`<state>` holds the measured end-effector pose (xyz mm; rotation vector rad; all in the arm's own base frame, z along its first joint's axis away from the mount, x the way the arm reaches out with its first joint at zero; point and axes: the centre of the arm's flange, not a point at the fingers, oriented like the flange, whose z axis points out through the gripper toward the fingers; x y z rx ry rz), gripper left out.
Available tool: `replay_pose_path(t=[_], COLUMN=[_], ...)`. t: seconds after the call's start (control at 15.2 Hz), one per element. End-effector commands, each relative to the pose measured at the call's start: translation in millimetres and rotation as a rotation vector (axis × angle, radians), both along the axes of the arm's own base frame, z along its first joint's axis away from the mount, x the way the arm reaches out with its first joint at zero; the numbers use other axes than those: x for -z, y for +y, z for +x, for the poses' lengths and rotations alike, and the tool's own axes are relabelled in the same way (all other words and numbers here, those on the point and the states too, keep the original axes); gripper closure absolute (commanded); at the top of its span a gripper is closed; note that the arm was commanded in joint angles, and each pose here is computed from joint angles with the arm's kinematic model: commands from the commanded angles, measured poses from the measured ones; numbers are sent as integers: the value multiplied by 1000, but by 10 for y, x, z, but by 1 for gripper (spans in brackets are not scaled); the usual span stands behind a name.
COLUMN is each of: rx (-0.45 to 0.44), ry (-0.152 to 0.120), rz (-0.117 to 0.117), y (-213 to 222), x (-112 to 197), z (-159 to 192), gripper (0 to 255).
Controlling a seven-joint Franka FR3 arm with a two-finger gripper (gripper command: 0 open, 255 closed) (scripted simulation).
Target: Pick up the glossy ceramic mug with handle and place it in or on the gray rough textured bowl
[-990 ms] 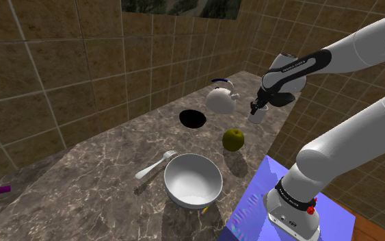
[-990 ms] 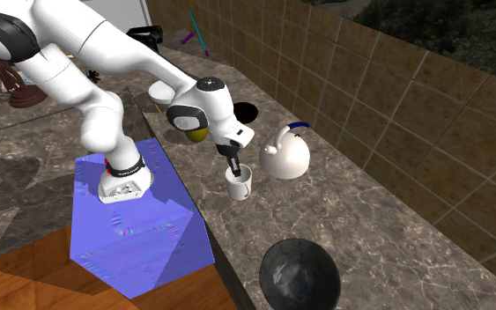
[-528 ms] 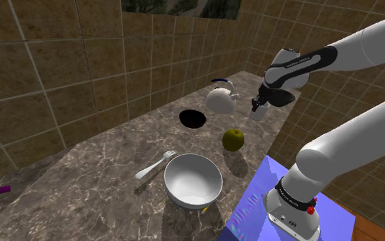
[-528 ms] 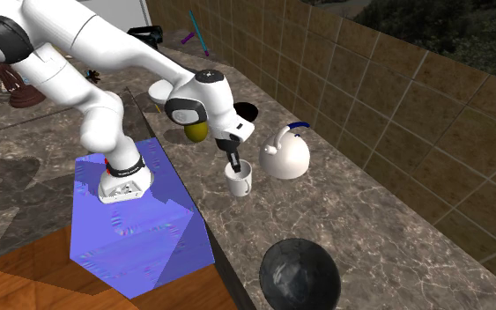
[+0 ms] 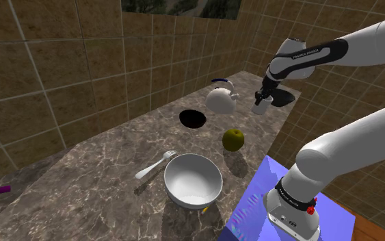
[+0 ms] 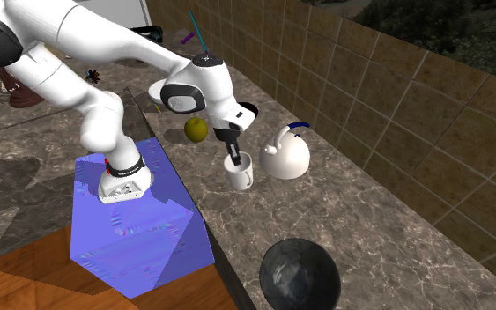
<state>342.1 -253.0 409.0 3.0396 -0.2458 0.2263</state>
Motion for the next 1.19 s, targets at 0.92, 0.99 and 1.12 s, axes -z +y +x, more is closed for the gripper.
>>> replay_pose_path(t=[0.92, 0.99, 1.12], rx=[0, 0, 0], ry=[0, 0, 0], rz=[0, 0, 0], y=[15, 15, 15], x=[-851, -904, -1009], z=[2, 2, 2], gripper=[255, 255, 255])
